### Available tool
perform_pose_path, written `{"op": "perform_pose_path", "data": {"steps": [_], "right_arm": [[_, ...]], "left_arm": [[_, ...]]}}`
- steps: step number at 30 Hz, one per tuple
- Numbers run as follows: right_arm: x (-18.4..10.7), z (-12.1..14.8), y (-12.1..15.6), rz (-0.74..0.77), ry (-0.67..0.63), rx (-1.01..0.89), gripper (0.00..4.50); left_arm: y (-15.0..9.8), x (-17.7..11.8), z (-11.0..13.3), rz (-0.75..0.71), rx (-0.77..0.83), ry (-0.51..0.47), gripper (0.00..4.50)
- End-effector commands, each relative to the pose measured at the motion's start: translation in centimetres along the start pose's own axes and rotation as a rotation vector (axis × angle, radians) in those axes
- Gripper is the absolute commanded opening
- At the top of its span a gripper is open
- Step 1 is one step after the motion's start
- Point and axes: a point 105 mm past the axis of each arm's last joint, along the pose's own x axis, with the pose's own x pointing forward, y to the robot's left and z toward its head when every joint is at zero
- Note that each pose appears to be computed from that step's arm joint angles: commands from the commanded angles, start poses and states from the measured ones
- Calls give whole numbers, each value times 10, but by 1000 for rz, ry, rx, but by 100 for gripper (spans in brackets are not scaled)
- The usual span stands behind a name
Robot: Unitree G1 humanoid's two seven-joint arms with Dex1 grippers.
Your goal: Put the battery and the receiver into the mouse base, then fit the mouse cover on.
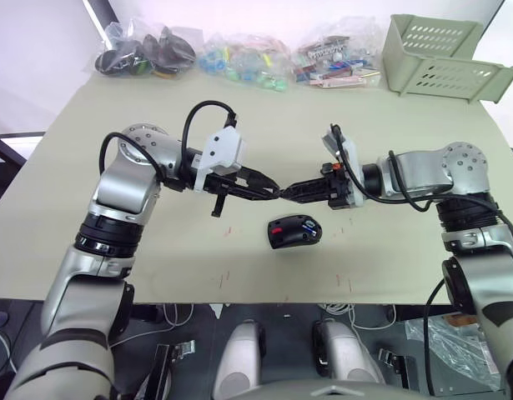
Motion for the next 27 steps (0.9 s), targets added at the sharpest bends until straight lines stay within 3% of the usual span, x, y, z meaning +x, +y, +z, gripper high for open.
{"op": "perform_pose_path", "data": {"steps": [1,27], "right_arm": [[-6,10,9,31,-56,-9,91],[-4,14,3,-10,-104,18,91]], "left_arm": [[0,-1,6,4,48,5,35],[8,-1,1,60,19,32,35]]}}
